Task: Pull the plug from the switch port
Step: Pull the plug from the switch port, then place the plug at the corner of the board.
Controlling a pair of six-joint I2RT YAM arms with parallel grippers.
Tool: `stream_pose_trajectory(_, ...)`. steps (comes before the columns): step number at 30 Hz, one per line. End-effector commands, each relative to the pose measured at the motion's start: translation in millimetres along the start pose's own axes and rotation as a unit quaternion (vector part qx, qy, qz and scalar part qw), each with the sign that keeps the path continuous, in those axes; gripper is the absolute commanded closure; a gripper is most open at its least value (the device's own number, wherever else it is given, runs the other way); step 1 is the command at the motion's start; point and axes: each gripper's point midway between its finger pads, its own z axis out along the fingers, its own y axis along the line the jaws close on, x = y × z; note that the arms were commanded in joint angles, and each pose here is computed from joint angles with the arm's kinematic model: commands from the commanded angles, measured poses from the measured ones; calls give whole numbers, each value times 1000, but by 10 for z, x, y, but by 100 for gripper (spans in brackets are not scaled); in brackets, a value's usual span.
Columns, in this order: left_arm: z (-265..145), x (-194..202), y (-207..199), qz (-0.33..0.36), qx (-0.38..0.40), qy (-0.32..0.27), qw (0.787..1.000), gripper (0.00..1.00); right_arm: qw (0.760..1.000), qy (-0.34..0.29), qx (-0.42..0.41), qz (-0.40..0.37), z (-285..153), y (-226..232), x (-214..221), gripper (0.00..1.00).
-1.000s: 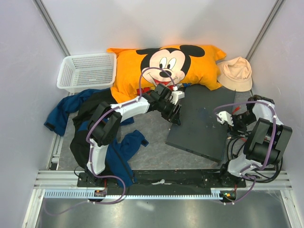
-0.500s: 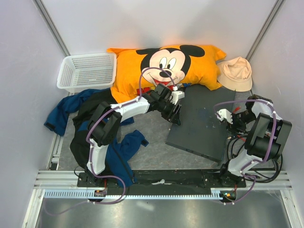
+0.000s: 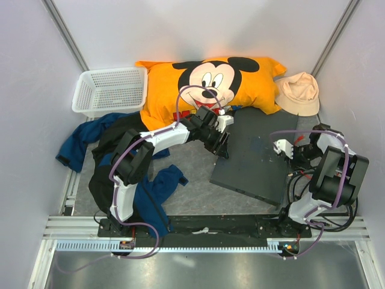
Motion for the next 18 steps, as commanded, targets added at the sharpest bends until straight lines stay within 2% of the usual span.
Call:
stream_pose_trajectory(1, 33, -52, 44, -4, -8, -9, 1000, 42, 999, 7, 10, 31, -40, 8, -6, 94)
stream_pose_trajectory(2, 38, -53, 47, -5, -8, -8, 1000, 42, 999, 14, 10, 31, -57, 14, 43, 99)
stream_pose_trajectory(7, 47, -82, 41, -4, -6, -10, 1000, 42, 998, 51, 3, 29, -194, 153, 515, 100)
stream_pose_trajectory(11, 43, -83, 41, -4, -7, -10, 1000, 42, 995, 83, -4, 57, -339, 297, 983, 99)
stream_pose_trajectory(15, 55, -68, 40, -6, -4, -8, 1000, 42, 994, 84, 20, 73, -489, 246, 1177, 99)
stream_pose_trajectory(16, 55, -72, 39, -7, -4, -9, 1000, 42, 994, 81, 36, 71, -589, 177, 1195, 93)
stream_pose_trajectory(18, 48, -93, 29, -6, -3, -10, 1000, 42, 995, 38, 49, 73, -647, 133, 1018, 65)
